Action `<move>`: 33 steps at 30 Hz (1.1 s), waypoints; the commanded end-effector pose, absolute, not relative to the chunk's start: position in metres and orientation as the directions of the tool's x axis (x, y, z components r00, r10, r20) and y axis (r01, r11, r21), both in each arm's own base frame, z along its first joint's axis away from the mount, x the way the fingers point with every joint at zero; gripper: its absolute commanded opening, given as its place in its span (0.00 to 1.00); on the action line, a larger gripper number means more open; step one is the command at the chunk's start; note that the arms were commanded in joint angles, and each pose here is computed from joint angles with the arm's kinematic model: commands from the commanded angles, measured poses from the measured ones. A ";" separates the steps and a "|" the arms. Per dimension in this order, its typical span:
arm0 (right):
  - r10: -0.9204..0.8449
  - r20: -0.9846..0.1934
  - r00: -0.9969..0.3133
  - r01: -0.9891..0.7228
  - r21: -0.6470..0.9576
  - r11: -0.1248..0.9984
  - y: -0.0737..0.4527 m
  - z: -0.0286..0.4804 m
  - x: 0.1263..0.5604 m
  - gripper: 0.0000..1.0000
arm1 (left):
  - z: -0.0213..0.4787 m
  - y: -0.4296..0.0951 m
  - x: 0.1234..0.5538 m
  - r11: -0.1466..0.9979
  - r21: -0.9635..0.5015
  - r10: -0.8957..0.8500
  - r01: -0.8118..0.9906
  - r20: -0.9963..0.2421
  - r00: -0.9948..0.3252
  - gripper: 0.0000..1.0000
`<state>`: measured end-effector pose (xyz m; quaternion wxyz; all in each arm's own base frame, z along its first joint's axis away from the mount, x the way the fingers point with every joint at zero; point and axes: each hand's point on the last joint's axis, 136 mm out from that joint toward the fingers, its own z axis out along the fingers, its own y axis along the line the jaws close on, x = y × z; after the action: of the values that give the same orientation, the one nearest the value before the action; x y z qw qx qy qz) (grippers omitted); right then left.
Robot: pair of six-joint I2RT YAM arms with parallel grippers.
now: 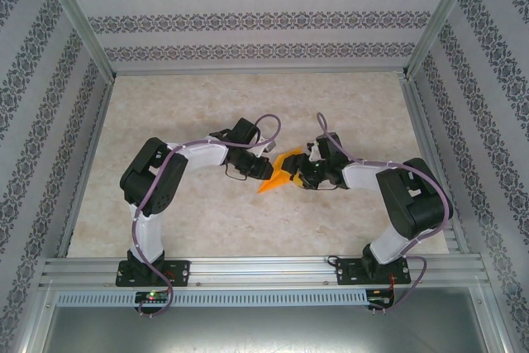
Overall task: Fold a paper plane with a square sheet of paper (pick it up from the middle)
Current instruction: Move a paper plane to the center of the table.
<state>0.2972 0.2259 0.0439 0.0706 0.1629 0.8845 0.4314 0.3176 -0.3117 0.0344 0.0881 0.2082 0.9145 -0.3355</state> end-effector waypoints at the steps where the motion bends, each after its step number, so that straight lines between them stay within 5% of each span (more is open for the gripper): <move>1: 0.362 0.013 -0.932 0.236 0.779 0.581 0.230 0.044 0.302 0.59 | 0.049 -0.314 0.323 0.659 -0.607 0.292 0.444 -0.338 -0.895 0.17; 33: 0.372 0.100 -0.923 0.300 0.791 0.533 0.255 0.047 0.294 0.52 | 0.045 -0.305 0.323 0.642 -0.656 0.241 0.398 -0.320 -0.916 0.15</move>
<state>0.2966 0.2500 0.0420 0.0419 0.1914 0.8786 0.4356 0.3192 -0.3045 0.0285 0.0868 0.1835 0.9102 -0.3609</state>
